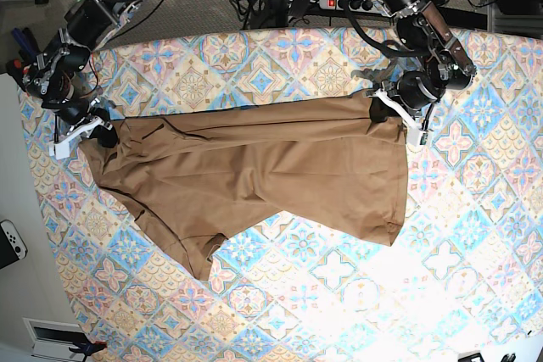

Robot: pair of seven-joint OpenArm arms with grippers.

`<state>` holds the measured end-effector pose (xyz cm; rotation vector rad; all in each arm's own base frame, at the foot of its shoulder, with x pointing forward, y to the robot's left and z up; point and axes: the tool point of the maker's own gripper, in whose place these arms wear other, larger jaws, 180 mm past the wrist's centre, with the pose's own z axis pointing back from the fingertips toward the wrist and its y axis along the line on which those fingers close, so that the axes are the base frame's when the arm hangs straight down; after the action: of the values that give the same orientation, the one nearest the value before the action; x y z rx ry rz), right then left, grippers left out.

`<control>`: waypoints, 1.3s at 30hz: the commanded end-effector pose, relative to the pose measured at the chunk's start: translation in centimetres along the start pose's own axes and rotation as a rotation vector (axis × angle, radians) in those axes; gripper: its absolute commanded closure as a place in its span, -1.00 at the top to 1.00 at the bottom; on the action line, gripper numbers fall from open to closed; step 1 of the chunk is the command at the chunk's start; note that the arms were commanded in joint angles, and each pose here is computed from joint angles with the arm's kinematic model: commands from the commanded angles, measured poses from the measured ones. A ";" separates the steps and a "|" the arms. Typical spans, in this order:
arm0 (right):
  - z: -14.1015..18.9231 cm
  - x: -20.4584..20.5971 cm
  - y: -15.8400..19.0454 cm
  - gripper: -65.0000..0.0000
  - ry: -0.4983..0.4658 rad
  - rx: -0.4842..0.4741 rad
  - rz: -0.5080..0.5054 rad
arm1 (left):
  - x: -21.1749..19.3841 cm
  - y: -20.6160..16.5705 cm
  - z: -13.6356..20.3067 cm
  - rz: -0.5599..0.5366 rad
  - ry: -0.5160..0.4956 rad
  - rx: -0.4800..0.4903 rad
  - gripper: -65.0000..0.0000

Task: Layout the t-shirt on the table in an organized manner, then fold the t-shirt properly
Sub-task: 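Pull the held shirt edge with both grippers to straighten it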

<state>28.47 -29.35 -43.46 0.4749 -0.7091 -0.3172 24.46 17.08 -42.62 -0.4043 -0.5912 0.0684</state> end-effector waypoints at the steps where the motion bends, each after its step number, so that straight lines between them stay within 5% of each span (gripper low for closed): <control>1: 0.6 -1.4 -1.1 -1.00 0.103 -0.050 0.023 | -1.6 0.7 0.4 -0.013 0.065 0.038 -1.00; 8: 4.9 -2.2 -4.8 -1.00 0.109 -0.166 0.032 | -5.4 2.4 5.2 -0.097 0.219 0.174 -1.00; 15: 10.1 -1.5 -5.9 -1.00 0.069 -0.302 0.154 | -7.2 5.0 7.2 -0.139 0.313 0.286 -1.00; 35: 8.0 -4.9 -3.7 -1.00 0.132 -0.244 0.150 | -11.7 5.4 8.6 -0.120 0.442 0.334 -1.00; 37: 7.9 -4.9 -3.6 -0.71 0.137 -0.242 0.155 | -11.7 5.4 8.6 -0.120 0.442 0.334 -0.92; 39: 7.9 -4.9 -3.6 -0.40 0.137 -0.242 0.155 | -11.8 5.5 8.7 -0.117 0.441 0.336 -0.50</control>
<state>19.83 -31.83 -42.51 0.2511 -0.6106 -0.2228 14.58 20.66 -42.95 -0.1623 -0.3730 -0.0410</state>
